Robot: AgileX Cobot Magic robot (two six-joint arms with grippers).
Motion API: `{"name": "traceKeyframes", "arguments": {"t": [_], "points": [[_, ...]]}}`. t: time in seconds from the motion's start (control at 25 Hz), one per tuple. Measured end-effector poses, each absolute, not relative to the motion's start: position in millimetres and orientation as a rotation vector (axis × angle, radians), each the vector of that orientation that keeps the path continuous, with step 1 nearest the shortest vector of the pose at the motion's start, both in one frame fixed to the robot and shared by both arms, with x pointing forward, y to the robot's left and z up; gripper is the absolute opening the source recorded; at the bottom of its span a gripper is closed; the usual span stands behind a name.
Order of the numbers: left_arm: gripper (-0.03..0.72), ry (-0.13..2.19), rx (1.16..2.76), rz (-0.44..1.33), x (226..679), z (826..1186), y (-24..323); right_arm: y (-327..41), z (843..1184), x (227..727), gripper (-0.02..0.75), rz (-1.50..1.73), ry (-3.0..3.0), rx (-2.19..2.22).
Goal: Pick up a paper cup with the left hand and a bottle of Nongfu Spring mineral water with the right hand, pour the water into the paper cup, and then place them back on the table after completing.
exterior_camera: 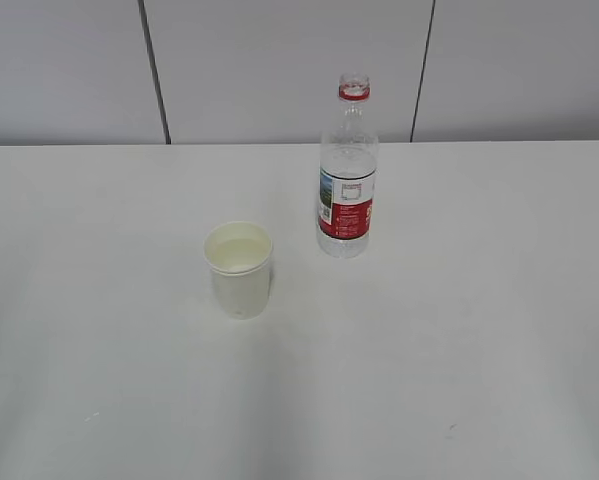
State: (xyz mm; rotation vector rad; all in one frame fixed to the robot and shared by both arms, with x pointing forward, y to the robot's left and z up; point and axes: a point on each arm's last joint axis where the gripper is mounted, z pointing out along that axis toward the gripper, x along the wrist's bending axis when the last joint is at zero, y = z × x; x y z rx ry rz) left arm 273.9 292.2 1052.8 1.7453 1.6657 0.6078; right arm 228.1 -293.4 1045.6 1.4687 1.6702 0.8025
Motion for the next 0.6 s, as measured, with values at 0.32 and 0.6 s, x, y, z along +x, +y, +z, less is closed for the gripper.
{"name": "traceKeyframes", "arguments": {"t": [0.32,0.6], "points": [[0.501,1.538,1.623,0.731,244.1,1056.6,295.1,-293.4,1045.6,227.9,0.587,0.805,1.668,1.47],[0.501,1.48,1.569,0.781,229.1,1055.9,296.5,-293.4,1045.6,227.9,0.587,0.806,1.666,1.472]]}}
